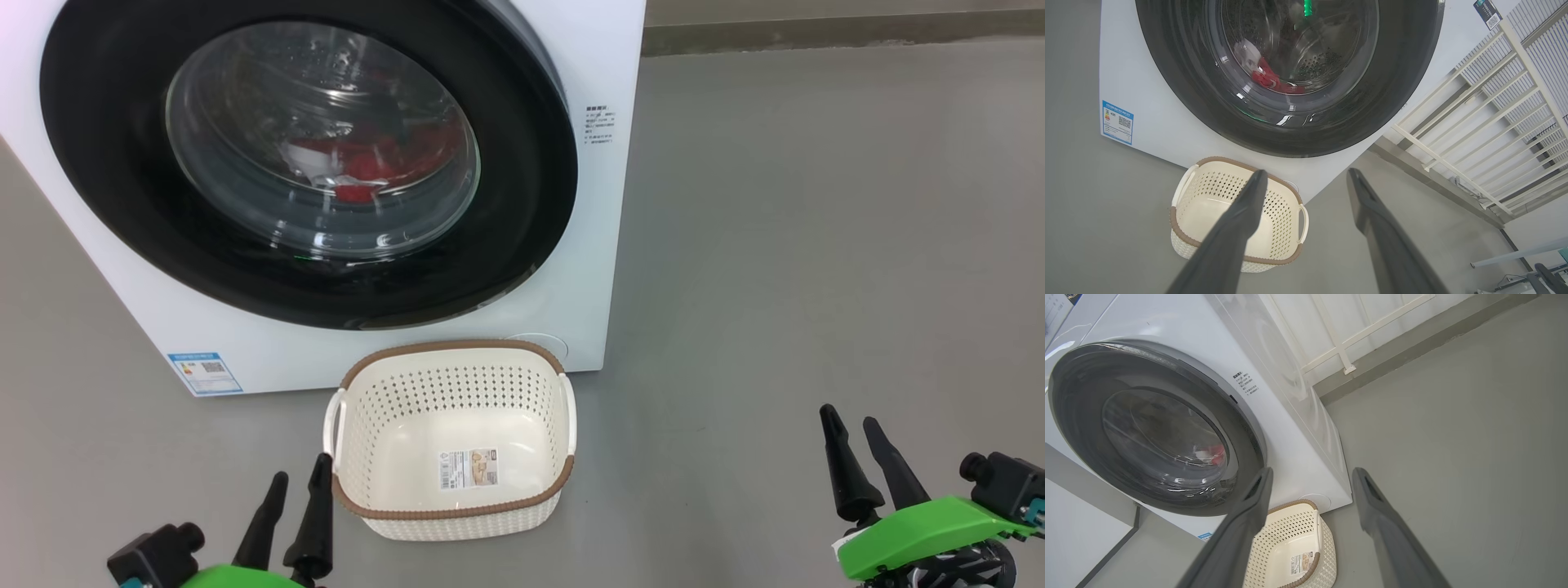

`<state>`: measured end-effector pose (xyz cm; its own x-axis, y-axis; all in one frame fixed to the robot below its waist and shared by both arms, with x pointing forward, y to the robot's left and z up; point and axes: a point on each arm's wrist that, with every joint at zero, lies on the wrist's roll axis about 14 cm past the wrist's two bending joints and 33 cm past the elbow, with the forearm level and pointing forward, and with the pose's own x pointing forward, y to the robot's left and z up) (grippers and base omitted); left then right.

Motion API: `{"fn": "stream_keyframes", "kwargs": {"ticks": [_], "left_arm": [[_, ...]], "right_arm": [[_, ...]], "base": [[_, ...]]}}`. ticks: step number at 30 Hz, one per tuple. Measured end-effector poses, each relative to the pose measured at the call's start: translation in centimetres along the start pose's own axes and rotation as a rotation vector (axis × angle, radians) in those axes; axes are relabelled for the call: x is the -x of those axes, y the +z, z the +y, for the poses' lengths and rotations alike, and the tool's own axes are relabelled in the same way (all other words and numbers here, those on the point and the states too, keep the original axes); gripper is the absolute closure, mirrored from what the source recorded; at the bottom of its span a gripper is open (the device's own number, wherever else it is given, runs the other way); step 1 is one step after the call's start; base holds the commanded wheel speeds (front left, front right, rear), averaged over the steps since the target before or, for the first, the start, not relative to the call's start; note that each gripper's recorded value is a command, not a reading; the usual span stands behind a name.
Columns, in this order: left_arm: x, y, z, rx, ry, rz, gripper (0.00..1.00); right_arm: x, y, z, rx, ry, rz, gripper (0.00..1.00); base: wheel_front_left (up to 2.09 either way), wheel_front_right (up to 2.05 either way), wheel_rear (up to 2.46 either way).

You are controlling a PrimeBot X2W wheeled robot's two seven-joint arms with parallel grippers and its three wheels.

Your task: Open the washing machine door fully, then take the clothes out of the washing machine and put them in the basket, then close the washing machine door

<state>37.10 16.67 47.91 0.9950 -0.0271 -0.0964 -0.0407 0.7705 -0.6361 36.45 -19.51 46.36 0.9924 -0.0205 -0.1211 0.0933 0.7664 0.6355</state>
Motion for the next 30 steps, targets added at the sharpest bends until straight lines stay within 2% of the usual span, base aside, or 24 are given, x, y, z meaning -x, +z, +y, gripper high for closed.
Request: {"fn": "stream_keyframes", "kwargs": {"ticks": [30], "left_arm": [[-0.2,0.3,-1.2,-0.364,-0.041,-0.048,0.00]], "right_arm": [[0.2,-0.5,0.8,0.336,0.051,-0.014,0.00]], "base": [[0.00,0.00,0.00]]}}
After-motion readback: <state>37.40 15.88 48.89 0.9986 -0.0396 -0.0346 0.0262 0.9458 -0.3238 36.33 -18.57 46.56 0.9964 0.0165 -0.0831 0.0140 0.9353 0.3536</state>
